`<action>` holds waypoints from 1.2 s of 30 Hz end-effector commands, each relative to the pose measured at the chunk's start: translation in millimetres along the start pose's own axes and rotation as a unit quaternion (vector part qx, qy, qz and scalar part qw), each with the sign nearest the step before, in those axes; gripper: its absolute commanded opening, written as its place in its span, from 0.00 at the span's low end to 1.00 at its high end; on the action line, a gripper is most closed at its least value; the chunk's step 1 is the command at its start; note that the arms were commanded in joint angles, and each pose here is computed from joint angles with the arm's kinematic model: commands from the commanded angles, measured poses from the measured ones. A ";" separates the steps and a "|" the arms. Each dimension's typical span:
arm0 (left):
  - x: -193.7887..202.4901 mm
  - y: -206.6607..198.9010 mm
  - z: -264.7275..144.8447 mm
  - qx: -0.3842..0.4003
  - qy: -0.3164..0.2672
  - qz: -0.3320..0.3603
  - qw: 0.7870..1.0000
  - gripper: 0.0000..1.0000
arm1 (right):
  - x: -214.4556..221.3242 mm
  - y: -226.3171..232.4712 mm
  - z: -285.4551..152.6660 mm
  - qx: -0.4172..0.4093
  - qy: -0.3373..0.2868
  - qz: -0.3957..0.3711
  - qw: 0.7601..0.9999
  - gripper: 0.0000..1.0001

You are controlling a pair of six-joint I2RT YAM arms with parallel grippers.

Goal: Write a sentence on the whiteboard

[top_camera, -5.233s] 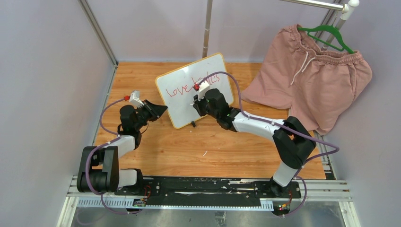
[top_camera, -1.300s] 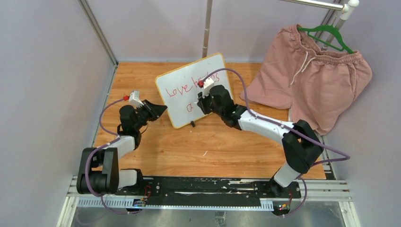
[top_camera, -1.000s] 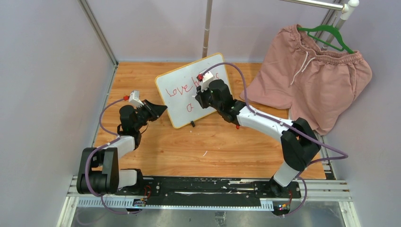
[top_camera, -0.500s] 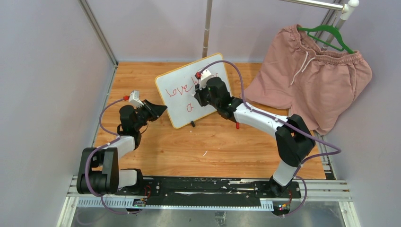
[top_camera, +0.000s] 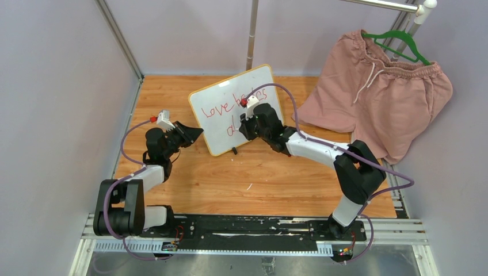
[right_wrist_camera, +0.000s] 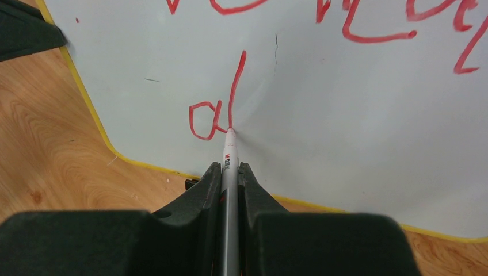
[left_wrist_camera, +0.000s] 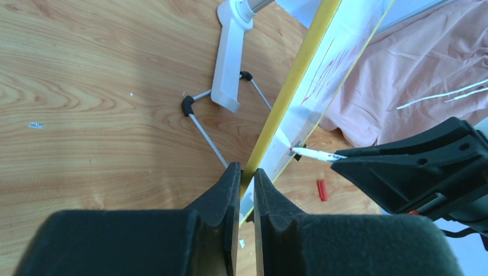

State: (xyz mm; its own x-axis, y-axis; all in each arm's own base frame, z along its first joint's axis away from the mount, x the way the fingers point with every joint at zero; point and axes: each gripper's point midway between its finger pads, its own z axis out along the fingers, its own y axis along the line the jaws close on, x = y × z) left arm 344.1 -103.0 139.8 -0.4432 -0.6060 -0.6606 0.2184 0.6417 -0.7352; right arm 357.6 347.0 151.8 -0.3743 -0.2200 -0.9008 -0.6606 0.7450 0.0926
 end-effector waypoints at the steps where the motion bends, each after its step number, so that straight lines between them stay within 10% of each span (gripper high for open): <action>1: -4.4 -3.4 -1.5 0.004 -0.010 0.008 1.000 0.00 | 12.2 -7.4 -4.8 0.014 0.008 0.013 1.000 0.00; 36: -1.9 -3.1 -1.5 0.002 -0.006 0.011 1.000 0.00 | -64.8 -20.4 -11.0 0.025 -0.077 0.016 0.997 0.00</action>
State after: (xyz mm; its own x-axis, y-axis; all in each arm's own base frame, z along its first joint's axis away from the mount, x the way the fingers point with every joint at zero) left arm 344.1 -103.0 140.3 -0.4403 -0.6010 -0.6671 0.2240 0.6459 -0.7298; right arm 375.0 335.6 198.7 -0.3143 -0.1261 -0.9409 -0.6316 0.7677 0.1081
